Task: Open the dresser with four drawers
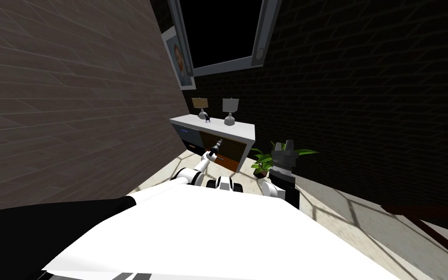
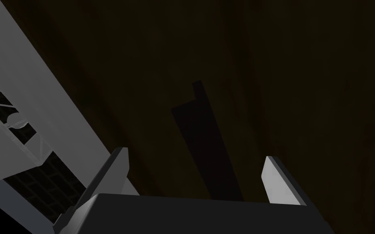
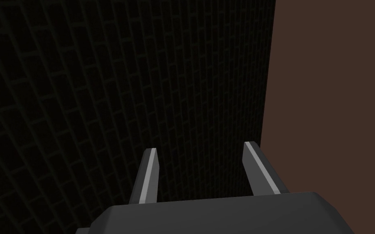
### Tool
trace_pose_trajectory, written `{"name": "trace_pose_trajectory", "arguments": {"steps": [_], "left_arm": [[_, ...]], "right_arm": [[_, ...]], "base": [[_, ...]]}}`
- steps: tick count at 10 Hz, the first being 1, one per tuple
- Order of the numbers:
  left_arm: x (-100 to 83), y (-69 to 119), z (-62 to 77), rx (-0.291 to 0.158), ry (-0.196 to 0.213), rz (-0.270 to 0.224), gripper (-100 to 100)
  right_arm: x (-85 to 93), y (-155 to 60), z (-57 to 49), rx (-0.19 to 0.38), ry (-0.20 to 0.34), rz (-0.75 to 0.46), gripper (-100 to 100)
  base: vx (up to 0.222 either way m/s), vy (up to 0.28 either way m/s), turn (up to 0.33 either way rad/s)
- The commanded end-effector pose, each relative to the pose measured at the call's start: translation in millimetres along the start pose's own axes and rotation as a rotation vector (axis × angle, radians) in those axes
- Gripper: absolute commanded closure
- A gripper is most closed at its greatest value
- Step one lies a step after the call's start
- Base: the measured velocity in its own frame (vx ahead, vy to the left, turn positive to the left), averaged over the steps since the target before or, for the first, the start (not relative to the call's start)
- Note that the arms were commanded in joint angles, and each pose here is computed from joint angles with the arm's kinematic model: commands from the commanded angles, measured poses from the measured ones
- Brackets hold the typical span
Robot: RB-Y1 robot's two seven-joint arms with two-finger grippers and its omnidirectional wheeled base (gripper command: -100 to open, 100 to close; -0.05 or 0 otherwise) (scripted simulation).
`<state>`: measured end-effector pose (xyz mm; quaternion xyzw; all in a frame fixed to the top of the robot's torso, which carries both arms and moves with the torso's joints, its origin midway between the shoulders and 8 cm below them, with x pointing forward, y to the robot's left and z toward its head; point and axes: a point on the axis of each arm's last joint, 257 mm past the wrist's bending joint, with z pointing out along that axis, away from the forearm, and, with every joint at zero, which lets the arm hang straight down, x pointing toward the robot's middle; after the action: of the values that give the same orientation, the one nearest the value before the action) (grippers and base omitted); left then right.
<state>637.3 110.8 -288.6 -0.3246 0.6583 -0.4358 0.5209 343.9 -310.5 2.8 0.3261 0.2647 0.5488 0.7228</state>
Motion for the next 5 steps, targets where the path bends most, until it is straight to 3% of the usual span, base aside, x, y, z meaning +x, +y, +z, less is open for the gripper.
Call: {"name": "trace_pose_trajectory", "arguments": {"steps": [1,2,3,5], "left_arm": [[-1.0,10.2,-13.1,-0.007,-0.001,0.019,100],[6.1,23.2,-23.7,-0.029,0.016,0.037,100],[4.1,25.5,-28.5,-0.027,0.008,0.033,100],[-0.6,14.7,-26.0,-0.006,-0.002,0.036,100]], "right_arm": [[-0.1,0,-0.1,0.0,0.0,0.0,0],[0.0,0,0.0,0.0,0.0,0.0,0],[0.0,0,0.0,0.0,0.0,0.0,0],[0.0,0,0.0,0.0,0.0,0.0,0]], "base": [[0.072,-0.004,0.049],[0.082,-0.02,0.056],[0.067,-0.013,0.035],[0.01,-0.003,0.0]]}}
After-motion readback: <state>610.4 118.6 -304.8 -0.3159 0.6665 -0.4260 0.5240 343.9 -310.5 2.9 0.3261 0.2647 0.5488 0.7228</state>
